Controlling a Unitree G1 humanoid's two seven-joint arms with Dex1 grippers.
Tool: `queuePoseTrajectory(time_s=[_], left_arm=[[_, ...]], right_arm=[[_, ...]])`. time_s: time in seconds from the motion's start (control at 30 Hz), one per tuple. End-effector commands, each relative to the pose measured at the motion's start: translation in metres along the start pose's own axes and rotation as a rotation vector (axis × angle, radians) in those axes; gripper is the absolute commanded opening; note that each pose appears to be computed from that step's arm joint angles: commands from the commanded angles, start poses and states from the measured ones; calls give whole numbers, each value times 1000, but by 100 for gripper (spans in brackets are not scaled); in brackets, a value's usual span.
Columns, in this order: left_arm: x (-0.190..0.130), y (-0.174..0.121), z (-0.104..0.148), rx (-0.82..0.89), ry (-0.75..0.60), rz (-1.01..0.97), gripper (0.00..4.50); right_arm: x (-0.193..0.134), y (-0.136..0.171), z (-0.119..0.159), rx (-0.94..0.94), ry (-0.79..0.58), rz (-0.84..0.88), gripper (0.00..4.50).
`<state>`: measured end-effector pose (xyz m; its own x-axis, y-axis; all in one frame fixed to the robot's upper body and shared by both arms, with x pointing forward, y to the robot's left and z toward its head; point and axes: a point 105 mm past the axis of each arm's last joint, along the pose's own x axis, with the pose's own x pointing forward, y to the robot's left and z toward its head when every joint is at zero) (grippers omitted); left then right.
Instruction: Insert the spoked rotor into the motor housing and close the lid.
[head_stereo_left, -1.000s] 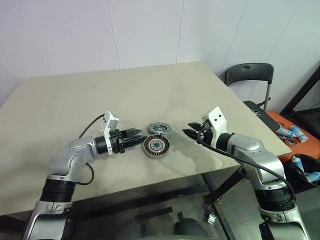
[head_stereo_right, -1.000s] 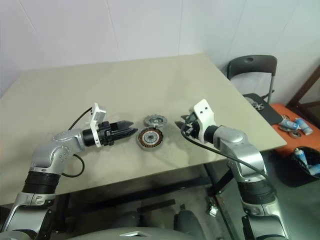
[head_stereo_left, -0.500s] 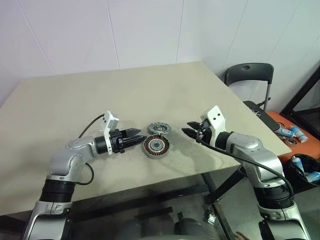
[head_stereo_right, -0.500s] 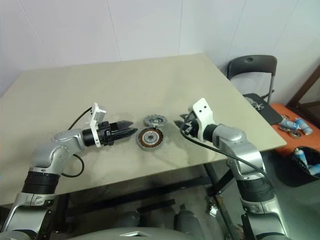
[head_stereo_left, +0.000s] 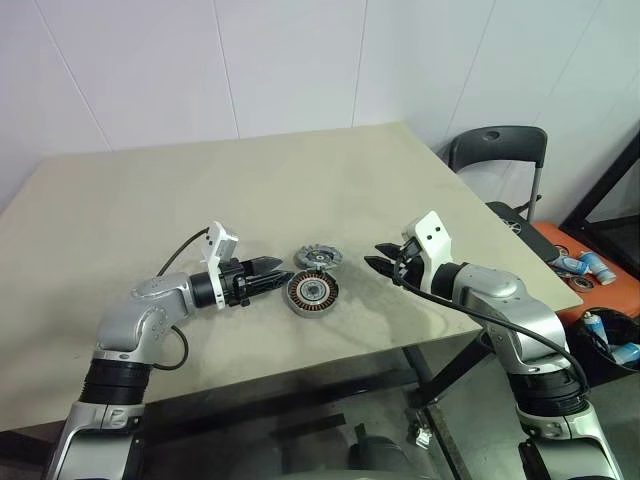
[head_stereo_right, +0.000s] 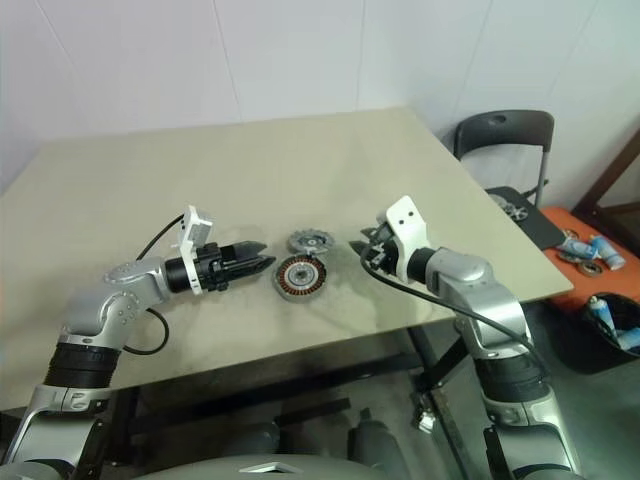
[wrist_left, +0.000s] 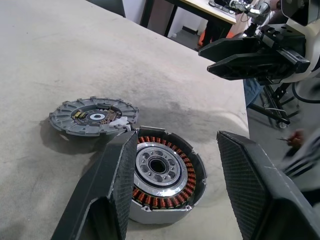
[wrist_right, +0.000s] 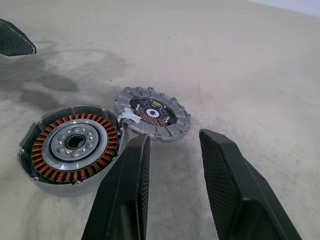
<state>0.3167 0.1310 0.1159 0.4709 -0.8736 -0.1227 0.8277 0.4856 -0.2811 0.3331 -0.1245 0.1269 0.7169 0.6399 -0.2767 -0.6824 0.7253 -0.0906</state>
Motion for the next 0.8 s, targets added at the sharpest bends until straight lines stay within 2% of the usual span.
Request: queuePoseTrajectory(time_s=[0.03, 0.63, 0.8], left_arm=[[-1, -4, 13, 40, -34, -15, 270], [-2, -4, 13, 56, -35, -7, 270], [-2, -5, 12, 53, -39, -5, 270]], right_arm=[[0, 0, 14, -39, -45, -2, 163], [6, -3, 17, -39, -60, -18, 163], [3, -15, 18, -80, -60, -69, 163]])
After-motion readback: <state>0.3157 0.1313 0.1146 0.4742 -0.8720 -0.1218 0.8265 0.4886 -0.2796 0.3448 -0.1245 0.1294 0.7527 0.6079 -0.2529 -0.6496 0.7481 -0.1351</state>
